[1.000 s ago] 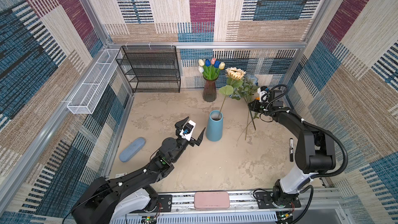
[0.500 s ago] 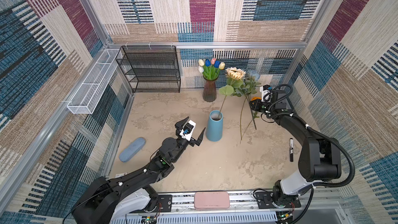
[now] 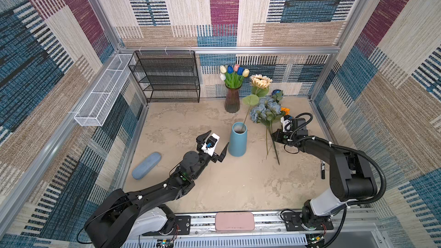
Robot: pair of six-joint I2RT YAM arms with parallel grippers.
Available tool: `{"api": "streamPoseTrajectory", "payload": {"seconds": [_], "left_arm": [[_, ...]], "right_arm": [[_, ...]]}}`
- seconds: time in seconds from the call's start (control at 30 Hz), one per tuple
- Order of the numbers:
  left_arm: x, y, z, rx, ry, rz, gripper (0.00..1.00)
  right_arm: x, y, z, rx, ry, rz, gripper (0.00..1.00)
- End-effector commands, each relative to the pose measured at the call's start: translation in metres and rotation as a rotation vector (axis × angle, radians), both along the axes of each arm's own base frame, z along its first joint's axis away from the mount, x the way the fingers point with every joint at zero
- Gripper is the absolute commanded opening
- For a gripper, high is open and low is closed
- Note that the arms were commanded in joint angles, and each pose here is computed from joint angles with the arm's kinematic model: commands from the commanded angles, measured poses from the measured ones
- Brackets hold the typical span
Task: Arrange flowers in a vase
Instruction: Place the flowers at the top-right of the table, then pick up the flowers from the top-right of the table.
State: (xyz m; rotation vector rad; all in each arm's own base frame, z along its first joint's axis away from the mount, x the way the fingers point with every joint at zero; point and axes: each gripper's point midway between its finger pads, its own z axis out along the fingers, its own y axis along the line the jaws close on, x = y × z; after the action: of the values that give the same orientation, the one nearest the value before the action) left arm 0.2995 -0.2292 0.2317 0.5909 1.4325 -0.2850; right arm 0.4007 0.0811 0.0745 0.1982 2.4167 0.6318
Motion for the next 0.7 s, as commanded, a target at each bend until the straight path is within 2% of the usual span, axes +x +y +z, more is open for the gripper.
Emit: {"api": "streamPoseTrajectory", "payload": {"seconds": [0.0,0.03,0.07,0.1,0.13,0.27,0.33,0.47,0.6,0.67], "left_arm": [[0.000,0.000,0.017,-0.048,-0.046,-0.001,0.99],[0.000,0.001,0.017,-0.047,-0.046,0.001,0.99],[0.000,0.001,0.017,-0.046,-0.047,0.002,0.99],[0.000,0.001,0.016,-0.045,-0.046,0.002,0.99],[0.000,0.001,0.017,-0.046,-0.045,0.002,0.99],[-0.001,0.001,0.018,-0.047,-0.046,-0.002,0.99],[-0.001,0.002,0.017,-0.045,-0.044,0.002,0.99],[0.000,0.000,0.017,-0.045,-0.045,-0.003,0.99],[0.000,-0.001,0.017,-0.044,-0.044,-0.007,0.99],[0.000,-0.001,0.018,-0.044,-0.046,-0.007,0.99]], "right_arm": [[0.009,-0.001,-0.002,-0.012,-0.013,-0.008,0.40],[0.010,-0.002,-0.003,-0.018,-0.003,-0.008,0.45],[0.012,-0.002,-0.002,-0.023,0.000,-0.007,0.54],[0.014,-0.002,0.000,-0.025,-0.001,-0.001,0.68],[0.015,-0.001,0.001,-0.027,0.002,0.005,0.69],[0.018,0.005,0.003,-0.053,0.008,0.045,0.63],[0.019,0.005,-0.005,-0.073,0.036,0.059,0.62],[0.021,0.002,-0.021,-0.110,0.091,0.061,0.54],[0.031,0.005,-0.024,-0.136,0.087,0.075,0.42],[0.035,0.006,-0.024,-0.145,0.085,0.082,0.30]]}}
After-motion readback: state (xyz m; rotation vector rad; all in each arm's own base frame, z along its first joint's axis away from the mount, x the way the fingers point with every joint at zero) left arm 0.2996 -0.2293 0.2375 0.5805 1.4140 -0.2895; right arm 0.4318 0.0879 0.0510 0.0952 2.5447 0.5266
